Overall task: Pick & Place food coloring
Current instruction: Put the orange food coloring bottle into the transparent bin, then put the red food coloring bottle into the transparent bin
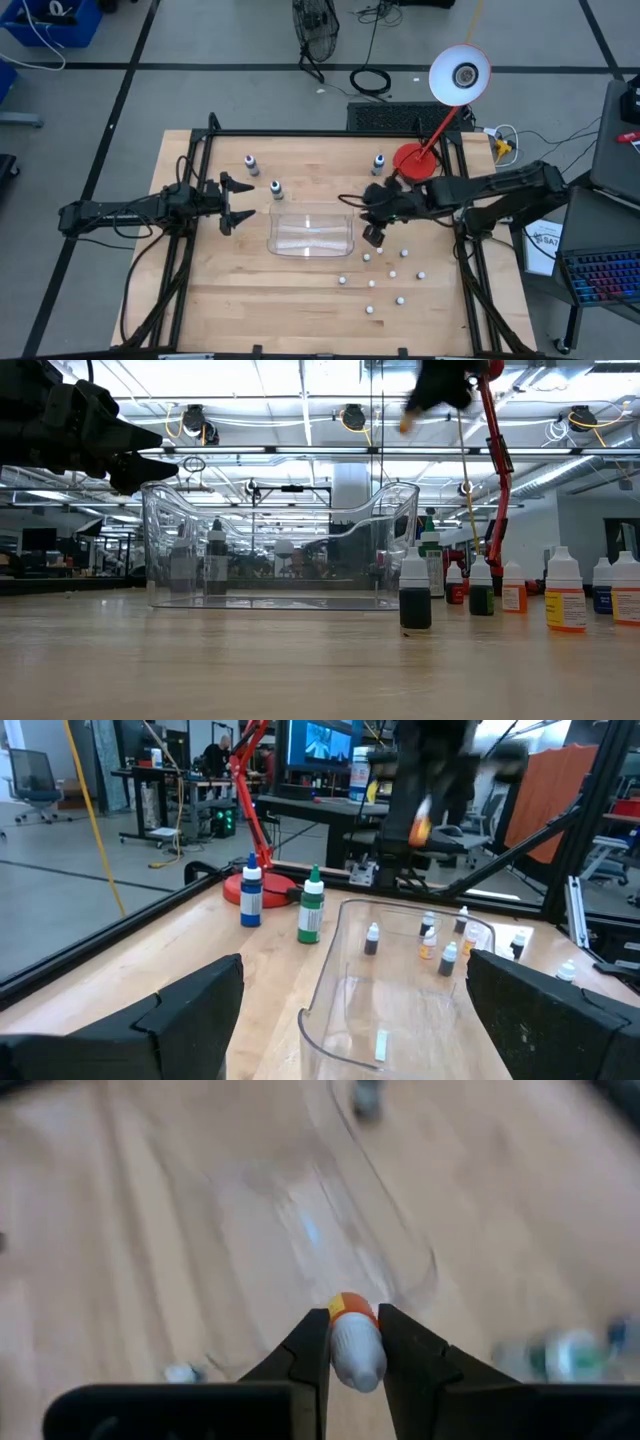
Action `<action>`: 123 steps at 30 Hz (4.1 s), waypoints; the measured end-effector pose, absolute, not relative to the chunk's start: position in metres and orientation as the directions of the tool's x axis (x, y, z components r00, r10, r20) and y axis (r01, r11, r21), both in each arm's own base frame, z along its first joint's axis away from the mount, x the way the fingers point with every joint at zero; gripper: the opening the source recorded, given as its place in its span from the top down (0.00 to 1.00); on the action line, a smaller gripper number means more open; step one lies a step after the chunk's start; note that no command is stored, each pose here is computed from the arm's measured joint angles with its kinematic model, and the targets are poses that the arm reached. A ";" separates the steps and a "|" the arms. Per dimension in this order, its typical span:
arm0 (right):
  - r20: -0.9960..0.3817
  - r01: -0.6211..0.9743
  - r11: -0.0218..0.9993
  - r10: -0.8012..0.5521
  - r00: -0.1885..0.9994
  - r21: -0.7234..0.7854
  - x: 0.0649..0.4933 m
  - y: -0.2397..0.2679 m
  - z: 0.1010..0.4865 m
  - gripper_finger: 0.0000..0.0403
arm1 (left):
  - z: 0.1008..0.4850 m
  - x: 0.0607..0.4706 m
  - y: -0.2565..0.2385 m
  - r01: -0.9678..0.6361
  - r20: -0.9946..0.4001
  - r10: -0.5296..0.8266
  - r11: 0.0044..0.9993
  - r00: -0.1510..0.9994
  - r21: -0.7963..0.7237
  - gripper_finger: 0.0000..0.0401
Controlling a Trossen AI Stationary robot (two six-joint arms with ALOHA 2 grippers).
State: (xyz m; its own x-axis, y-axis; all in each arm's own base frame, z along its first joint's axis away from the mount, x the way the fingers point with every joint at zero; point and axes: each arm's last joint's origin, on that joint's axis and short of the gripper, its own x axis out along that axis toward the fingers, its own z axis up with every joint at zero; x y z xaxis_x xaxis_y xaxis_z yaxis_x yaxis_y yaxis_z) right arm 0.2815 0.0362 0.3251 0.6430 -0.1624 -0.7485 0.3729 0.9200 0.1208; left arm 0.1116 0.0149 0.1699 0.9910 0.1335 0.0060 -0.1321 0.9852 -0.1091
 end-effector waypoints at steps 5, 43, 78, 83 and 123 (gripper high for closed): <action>-0.738 0.272 0.962 -0.170 0.653 0.019 0.331 0.040 0.366 0.87 | 0.170 0.112 0.015 -0.132 0.007 0.133 0.985 0.991 -0.109 0.06; -0.988 0.058 0.997 -0.055 0.144 -0.047 0.438 0.041 0.165 0.87 | 0.170 0.112 0.015 -0.132 0.006 0.133 0.985 0.991 -0.109 0.06; -0.996 0.594 0.801 -0.083 -0.019 -0.078 0.330 0.072 0.299 0.62 | 0.170 0.112 0.015 -0.132 0.007 0.133 0.985 0.991 -0.109 0.06; -0.994 0.681 0.726 -0.113 -0.012 -0.091 0.299 0.102 0.313 0.63 | 0.170 0.112 0.015 -0.131 0.006 0.133 0.985 0.991 -0.109 0.06; -0.986 0.829 0.538 -0.020 -0.167 -0.151 0.195 0.150 0.180 0.66 | 0.170 0.112 0.015 -0.132 0.006 0.133 0.985 0.991 -0.109 0.06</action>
State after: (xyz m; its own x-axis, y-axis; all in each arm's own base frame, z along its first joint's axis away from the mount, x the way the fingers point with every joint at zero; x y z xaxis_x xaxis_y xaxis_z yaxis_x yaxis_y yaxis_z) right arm 0.1954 0.1497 0.1800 -0.1666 -0.0205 -0.9858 0.8291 0.5382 -0.1513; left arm 0.1116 0.0149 0.1700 0.9911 0.1331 0.0064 -0.1316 0.9853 -0.1091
